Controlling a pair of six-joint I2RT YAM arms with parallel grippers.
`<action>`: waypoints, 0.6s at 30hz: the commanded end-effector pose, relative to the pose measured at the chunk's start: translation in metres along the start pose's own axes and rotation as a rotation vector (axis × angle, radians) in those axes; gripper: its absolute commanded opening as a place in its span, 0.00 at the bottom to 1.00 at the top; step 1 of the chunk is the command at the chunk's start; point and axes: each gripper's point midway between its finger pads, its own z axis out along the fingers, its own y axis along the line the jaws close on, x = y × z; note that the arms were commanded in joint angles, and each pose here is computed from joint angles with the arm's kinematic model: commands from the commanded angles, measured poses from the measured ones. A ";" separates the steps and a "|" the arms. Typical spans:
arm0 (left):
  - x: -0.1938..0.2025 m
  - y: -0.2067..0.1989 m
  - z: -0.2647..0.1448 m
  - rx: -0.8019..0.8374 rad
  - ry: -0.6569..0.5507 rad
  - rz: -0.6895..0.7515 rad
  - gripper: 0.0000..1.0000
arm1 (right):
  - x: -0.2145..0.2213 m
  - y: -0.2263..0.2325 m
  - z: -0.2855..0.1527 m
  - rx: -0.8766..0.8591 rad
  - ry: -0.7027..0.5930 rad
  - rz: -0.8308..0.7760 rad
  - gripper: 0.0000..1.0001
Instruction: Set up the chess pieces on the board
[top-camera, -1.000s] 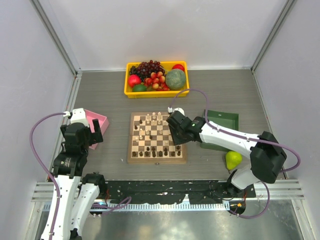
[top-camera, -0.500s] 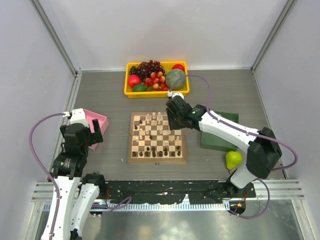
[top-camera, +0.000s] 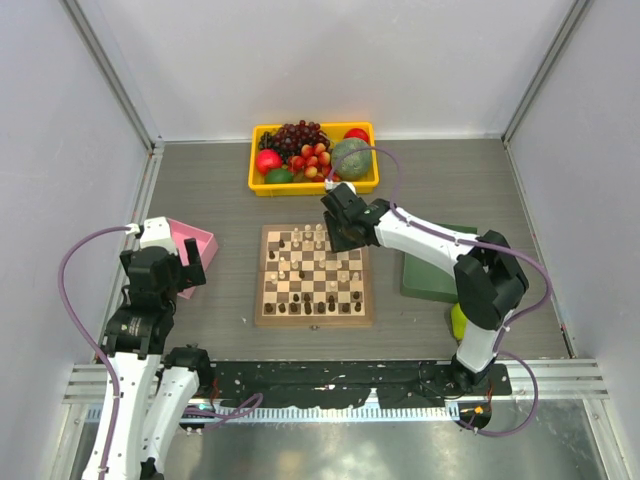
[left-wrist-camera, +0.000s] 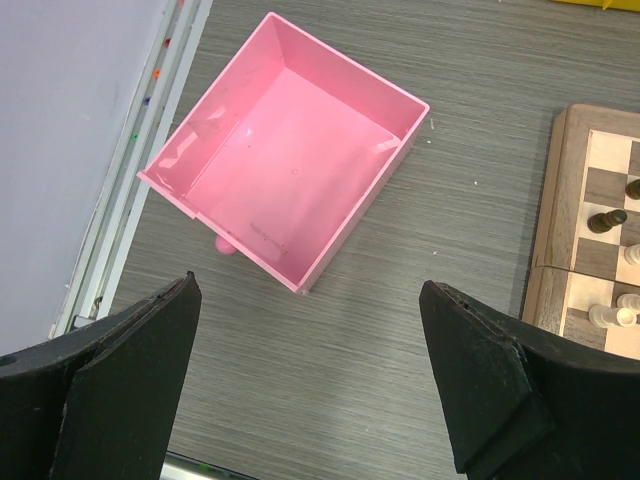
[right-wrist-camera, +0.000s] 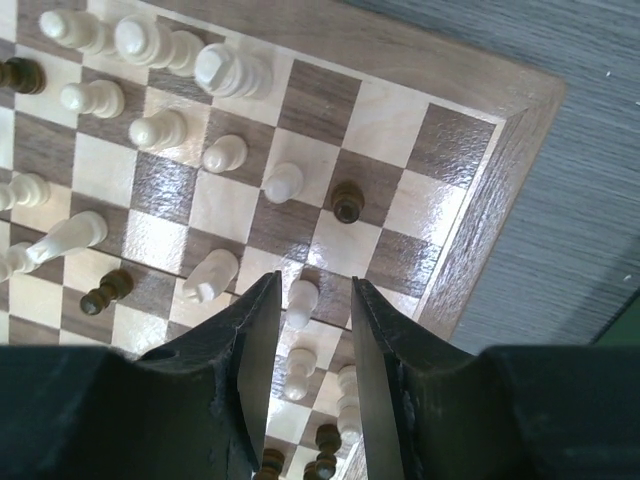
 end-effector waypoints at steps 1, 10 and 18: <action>-0.010 -0.002 0.002 0.007 -0.036 -0.016 0.99 | -0.025 0.001 0.002 -0.019 -0.056 0.006 0.40; -0.009 -0.002 0.002 0.005 -0.035 -0.016 0.99 | -0.031 -0.001 0.019 -0.021 -0.045 0.001 0.39; -0.009 -0.002 0.002 0.003 -0.033 -0.017 0.99 | -0.032 -0.002 0.029 -0.020 -0.035 -0.004 0.38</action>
